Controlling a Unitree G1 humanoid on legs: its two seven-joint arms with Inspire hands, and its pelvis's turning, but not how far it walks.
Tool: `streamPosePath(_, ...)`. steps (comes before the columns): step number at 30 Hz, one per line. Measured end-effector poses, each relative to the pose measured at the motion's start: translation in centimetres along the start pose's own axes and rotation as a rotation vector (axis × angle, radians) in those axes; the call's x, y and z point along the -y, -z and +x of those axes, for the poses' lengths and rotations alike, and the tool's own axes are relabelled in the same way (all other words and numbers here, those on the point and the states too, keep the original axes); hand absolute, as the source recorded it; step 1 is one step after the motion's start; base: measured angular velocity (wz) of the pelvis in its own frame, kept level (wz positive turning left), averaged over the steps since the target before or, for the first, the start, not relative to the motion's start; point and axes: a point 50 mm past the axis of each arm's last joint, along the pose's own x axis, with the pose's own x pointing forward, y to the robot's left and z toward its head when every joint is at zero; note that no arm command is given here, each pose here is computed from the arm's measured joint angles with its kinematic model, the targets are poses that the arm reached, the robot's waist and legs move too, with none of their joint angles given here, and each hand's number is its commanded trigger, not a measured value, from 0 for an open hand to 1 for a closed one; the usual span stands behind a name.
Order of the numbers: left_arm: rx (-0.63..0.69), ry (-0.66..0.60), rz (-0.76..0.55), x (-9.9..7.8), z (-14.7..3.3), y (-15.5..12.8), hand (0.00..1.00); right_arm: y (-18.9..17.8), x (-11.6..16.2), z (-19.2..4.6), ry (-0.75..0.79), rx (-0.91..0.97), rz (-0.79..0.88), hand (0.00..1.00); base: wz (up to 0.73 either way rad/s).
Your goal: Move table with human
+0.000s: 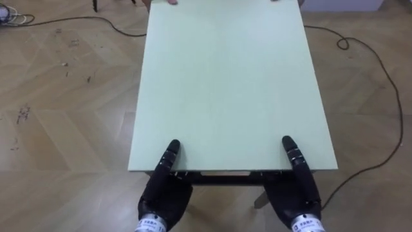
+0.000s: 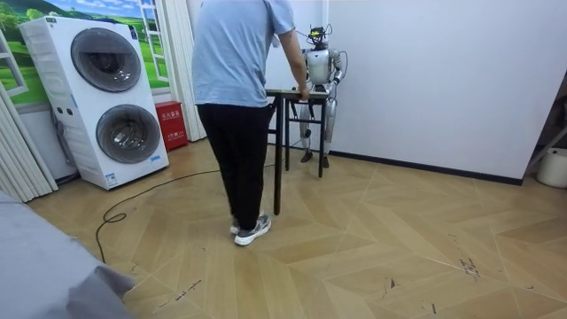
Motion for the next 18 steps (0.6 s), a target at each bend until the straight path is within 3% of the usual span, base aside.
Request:
streamPosePath(7,0.023,0.014,0.039,0.19,-0.06,-1.11,1.0,0.32,-0.48,0.44,-0.019,-0.009,0.011,1.0,-0.09)
streamPosePath(18,0.014,0.006,0.04,-0.01,-0.43,-0.91,1.0,0.44,-0.46,0.39,-0.016,-0.007,0.003,1.0,0.11)
